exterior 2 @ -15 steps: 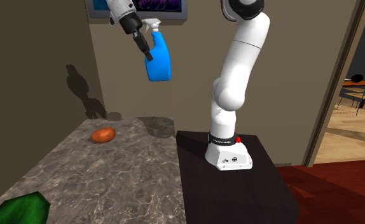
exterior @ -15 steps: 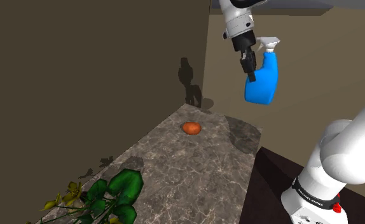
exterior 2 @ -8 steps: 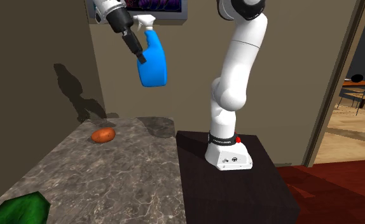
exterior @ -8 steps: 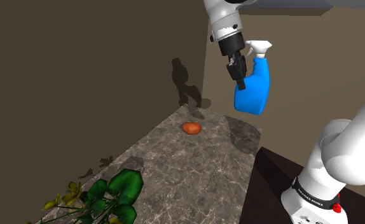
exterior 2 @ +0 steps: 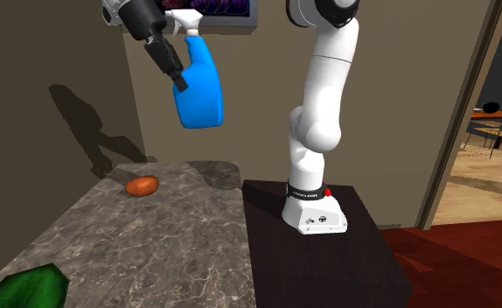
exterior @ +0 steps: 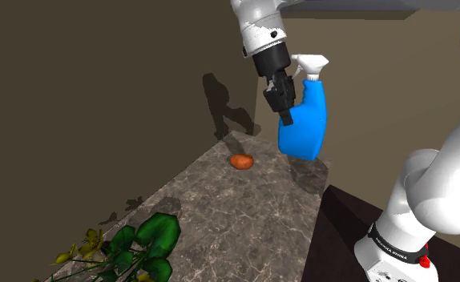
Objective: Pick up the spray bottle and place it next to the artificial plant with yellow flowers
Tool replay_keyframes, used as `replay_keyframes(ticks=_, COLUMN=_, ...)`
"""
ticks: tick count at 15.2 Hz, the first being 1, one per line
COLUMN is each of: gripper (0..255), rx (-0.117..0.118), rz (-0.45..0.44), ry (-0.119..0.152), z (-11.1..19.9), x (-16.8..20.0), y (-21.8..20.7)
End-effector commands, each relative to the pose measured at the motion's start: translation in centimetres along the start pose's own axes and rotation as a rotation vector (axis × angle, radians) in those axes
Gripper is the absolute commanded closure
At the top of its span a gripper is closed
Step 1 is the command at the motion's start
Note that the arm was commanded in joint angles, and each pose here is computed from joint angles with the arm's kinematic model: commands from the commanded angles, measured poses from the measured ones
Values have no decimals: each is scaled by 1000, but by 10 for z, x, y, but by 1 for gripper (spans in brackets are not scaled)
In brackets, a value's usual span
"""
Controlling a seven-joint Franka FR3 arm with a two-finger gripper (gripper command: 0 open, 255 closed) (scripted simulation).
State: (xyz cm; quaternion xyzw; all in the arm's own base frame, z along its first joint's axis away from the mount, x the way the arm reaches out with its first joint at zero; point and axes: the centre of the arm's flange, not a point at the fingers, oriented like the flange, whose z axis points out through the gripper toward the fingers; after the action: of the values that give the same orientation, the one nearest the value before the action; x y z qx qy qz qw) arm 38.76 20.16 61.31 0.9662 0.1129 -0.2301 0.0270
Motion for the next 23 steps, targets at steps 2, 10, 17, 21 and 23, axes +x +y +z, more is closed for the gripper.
replay_keyframes(ticks=2, gripper=255, rx=1, rz=1, ry=0, z=-6, x=5, y=-41)
replay_keyframes(ticks=10, gripper=255, rx=1, rz=1, ry=0, z=-14, x=21, y=-145)
replay_keyframes(ticks=17, gripper=255, rx=1, rz=1, ry=0, z=-22, x=35, y=-236)
replay_keyframes(ticks=21, gripper=255, rx=1, rz=1, ry=0, z=-26, x=43, y=-282)
replay_keyframes(ticks=23, gripper=255, rx=1, rz=1, ry=0, z=-16, x=47, y=-282)
